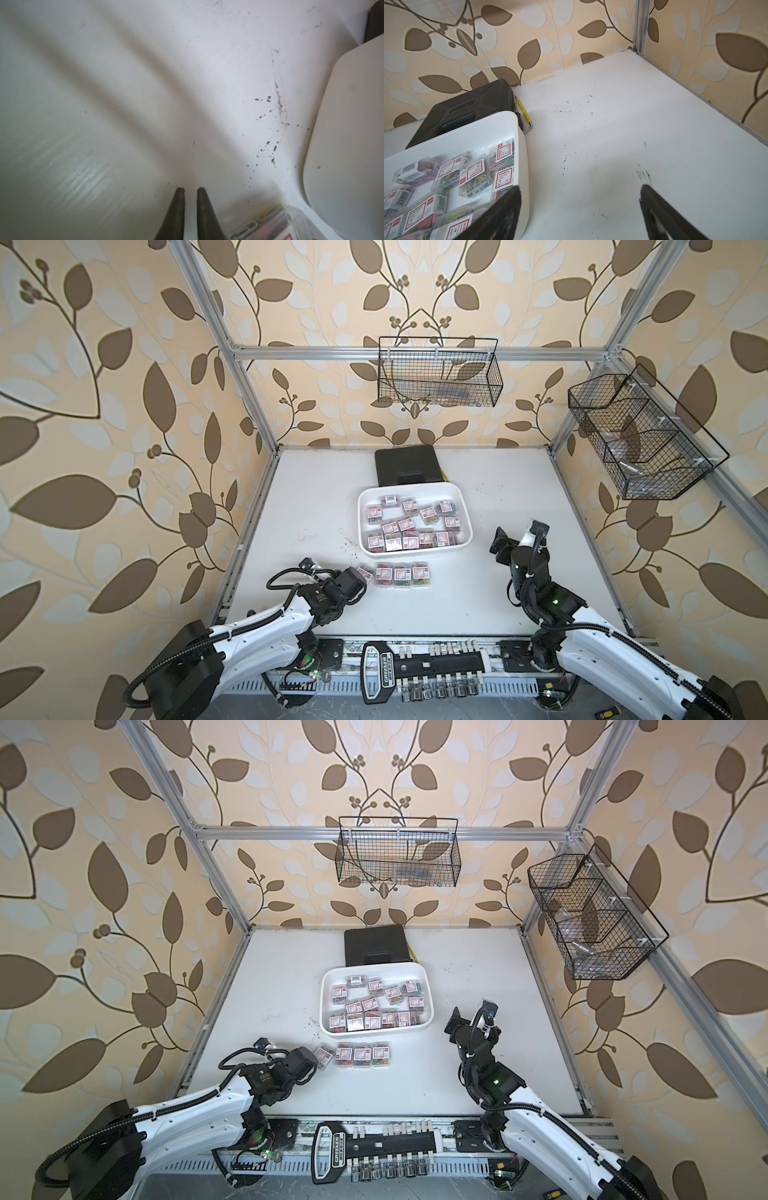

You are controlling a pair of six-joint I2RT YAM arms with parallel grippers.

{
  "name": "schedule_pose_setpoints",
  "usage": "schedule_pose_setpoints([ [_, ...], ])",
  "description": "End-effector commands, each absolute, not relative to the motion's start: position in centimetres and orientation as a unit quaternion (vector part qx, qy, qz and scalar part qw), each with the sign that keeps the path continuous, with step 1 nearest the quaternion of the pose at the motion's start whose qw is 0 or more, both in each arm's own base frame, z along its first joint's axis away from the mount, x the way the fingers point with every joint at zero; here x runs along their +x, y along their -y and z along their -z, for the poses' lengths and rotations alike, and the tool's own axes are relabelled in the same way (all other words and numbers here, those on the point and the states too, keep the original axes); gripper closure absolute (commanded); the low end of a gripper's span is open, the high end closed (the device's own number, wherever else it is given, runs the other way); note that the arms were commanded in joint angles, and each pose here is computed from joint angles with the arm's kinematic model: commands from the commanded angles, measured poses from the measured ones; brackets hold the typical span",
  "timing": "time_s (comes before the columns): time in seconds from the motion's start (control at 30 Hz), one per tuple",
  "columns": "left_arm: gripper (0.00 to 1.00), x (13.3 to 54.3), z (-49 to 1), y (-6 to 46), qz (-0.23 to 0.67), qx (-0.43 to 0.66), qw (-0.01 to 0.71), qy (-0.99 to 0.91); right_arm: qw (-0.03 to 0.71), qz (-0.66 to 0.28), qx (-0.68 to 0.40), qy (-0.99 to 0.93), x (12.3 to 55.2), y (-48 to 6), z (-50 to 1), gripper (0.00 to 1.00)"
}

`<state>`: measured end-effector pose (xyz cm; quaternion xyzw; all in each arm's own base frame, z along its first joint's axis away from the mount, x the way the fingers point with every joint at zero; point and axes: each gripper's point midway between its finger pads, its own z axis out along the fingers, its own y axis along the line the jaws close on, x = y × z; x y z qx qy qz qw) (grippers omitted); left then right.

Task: Take the paper clips out of the storage box
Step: Move the boxed paper clips to the center of the board.

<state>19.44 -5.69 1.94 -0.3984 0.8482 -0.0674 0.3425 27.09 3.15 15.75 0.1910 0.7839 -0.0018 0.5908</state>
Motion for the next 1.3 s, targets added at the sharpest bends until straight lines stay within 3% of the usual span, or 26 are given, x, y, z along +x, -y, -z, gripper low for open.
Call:
schedule_pose_setpoints([
  [0.0, 0.87, 20.5, -2.7, 7.6, 0.100, -0.400, 0.346, -0.843, 0.589, 0.008, 0.188, -0.786, 26.9, -3.0, -15.2, 0.10],
  [0.43, 0.86, 21.0, -2.9, 10.7, 0.113, -0.374, 0.340, -0.855, 0.590, 0.012, 0.186, -0.786, 27.4, -3.2, -15.3, 0.09],
  [0.6, 0.83, 20.4, -2.7, 9.5, 0.092, -0.382, 0.343, -0.853, 0.588, 0.015, 0.185, -0.788, 27.4, -3.2, -15.2, 0.09],
  [0.73, 0.74, 20.7, -4.2, 8.8, 0.080, -0.363, 0.367, -0.853, 0.588, 0.011, 0.181, -0.788, 27.5, -3.4, -15.2, 0.09],
  [0.93, 0.50, 22.2, -9.6, 9.0, 0.062, -0.269, 0.426, -0.862, 0.566, -0.032, 0.154, -0.809, 28.1, -5.7, -15.6, 0.08],
  [1.07, 0.39, 22.8, -12.4, 7.8, 0.025, -0.239, 0.470, -0.849, 0.568, -0.082, 0.110, -0.812, 28.7, -10.3, -18.1, 0.10],
  [1.27, 0.29, 24.3, -14.7, 7.9, -0.004, -0.182, 0.511, -0.840, 0.561, -0.067, 0.021, -0.825, 30.1, -19.4, -20.9, 0.12],
])
